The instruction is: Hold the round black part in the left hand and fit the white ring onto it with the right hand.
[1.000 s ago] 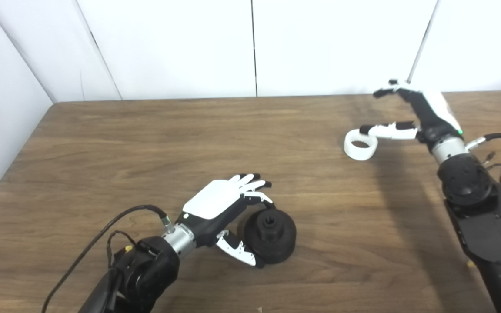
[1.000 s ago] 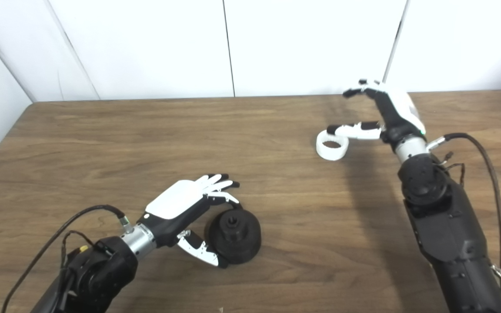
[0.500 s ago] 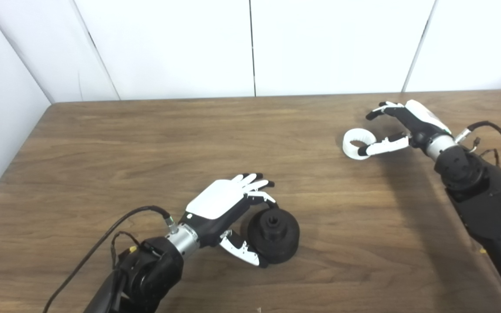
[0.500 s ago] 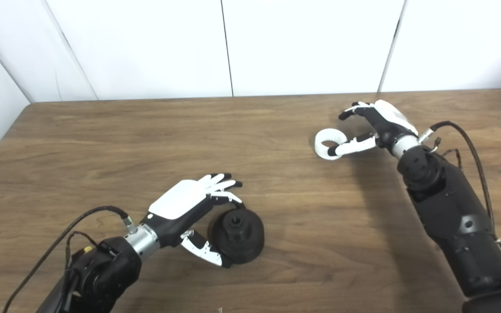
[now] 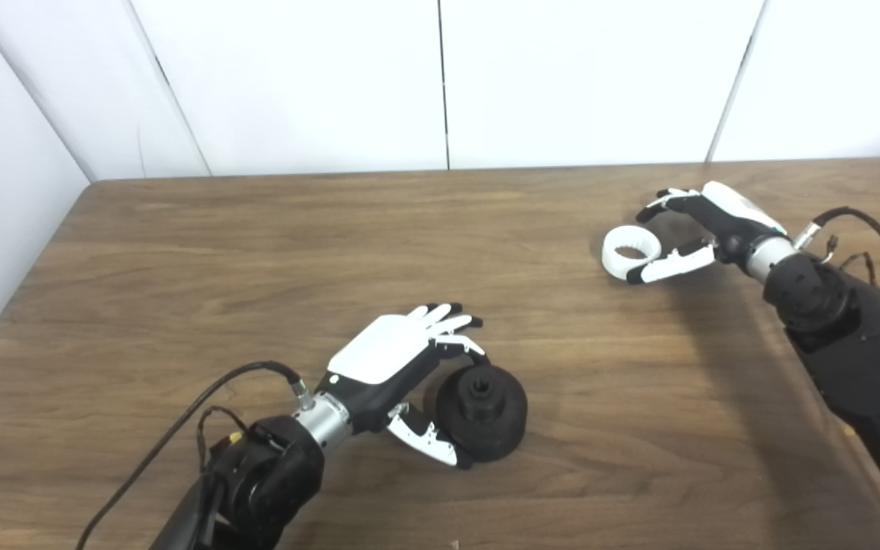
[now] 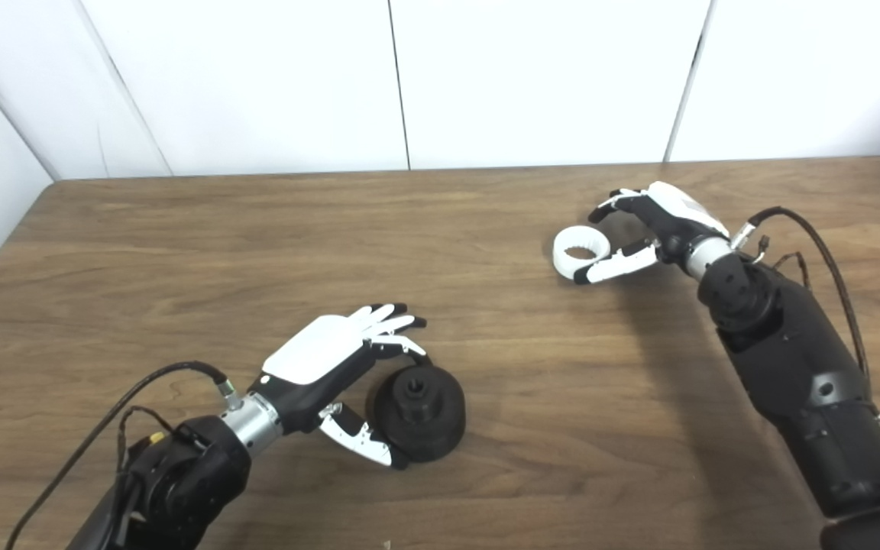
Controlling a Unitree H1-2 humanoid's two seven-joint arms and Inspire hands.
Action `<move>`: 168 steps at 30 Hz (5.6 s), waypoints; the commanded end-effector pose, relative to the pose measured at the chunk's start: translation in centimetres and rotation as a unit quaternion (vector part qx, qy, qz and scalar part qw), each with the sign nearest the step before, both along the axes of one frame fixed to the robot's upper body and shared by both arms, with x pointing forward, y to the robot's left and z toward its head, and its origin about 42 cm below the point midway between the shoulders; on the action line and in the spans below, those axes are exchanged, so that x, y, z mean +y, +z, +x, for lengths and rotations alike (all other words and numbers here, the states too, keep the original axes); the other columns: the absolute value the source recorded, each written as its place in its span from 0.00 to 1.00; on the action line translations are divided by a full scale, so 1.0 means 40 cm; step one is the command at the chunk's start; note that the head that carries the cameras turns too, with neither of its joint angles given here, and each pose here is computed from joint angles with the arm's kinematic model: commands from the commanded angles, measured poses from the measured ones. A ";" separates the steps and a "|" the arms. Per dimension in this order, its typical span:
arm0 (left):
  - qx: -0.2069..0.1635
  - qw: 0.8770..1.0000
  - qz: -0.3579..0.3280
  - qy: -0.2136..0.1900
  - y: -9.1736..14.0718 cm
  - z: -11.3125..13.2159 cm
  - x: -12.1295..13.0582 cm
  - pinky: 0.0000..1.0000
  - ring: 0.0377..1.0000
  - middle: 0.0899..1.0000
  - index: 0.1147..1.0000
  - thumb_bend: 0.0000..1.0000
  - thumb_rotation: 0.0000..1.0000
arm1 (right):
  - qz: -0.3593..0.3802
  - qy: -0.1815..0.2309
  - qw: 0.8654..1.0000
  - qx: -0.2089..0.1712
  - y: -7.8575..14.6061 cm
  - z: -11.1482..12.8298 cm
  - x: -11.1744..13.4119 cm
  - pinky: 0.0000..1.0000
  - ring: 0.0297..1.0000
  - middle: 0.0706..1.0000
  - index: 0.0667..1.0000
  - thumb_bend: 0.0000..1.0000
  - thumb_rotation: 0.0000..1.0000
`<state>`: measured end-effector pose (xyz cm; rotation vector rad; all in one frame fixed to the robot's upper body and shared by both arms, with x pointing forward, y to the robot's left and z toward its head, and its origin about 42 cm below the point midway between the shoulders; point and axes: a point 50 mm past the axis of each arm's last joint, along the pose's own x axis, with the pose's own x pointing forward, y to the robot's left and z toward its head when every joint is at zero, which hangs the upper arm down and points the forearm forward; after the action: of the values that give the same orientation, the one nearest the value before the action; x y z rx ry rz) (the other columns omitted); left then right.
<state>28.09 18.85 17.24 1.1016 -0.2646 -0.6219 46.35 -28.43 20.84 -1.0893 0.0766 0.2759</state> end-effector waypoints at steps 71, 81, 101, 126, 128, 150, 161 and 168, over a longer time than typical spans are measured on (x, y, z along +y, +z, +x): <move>-0.026 1.000 -0.008 -0.001 0.022 0.015 -0.011 1.00 1.00 0.94 0.58 0.85 0.36 | 0.040 0.037 0.993 -0.106 0.077 -0.008 0.019 0.90 0.96 0.86 0.45 0.52 0.15; -0.028 1.000 -0.007 0.000 0.020 0.018 -0.008 1.00 1.00 0.94 0.58 0.85 0.34 | 0.064 0.069 0.989 -0.115 0.122 -0.059 0.040 0.89 0.95 0.85 0.45 0.53 0.15; -0.031 0.999 -0.004 -0.001 0.023 0.022 -0.010 1.00 1.00 0.94 0.58 0.84 0.34 | 0.061 0.199 0.972 -0.107 0.210 -0.216 0.122 0.86 0.94 0.84 0.45 0.53 0.15; -0.030 1.000 -0.003 -0.002 0.025 0.024 -0.010 1.00 1.00 0.94 0.58 0.85 0.34 | 0.098 0.273 0.952 -0.095 0.220 -0.306 0.230 0.83 0.94 0.83 0.45 0.53 0.15; -0.030 1.000 -0.002 -0.003 0.026 0.024 -0.011 1.00 1.00 0.94 0.58 0.84 0.35 | 0.102 0.276 0.951 -0.098 0.220 -0.306 0.240 0.83 0.93 0.82 0.45 0.52 0.15; -0.028 1.000 -0.006 -0.005 0.032 0.019 -0.023 0.99 1.00 0.94 0.58 0.84 0.34 | 0.117 0.304 0.943 -0.072 0.179 -0.326 0.318 0.85 0.94 0.83 0.45 0.52 0.16; -0.023 1.000 -0.008 -0.001 0.030 0.019 -0.021 1.00 1.00 0.94 0.58 0.84 0.35 | 0.108 0.317 0.941 -0.050 0.135 -0.338 0.339 0.87 0.96 0.83 0.45 0.52 0.16; -0.030 1.000 -0.007 -0.003 0.030 0.022 -0.024 1.00 1.00 0.94 0.58 0.84 0.36 | 0.105 0.319 0.941 -0.045 0.121 -0.340 0.339 0.87 0.96 0.83 0.45 0.52 0.16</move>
<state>28.41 18.17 17.00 1.0919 -0.2574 -0.6139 32.63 -15.28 24.33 -0.8782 -0.3088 0.7995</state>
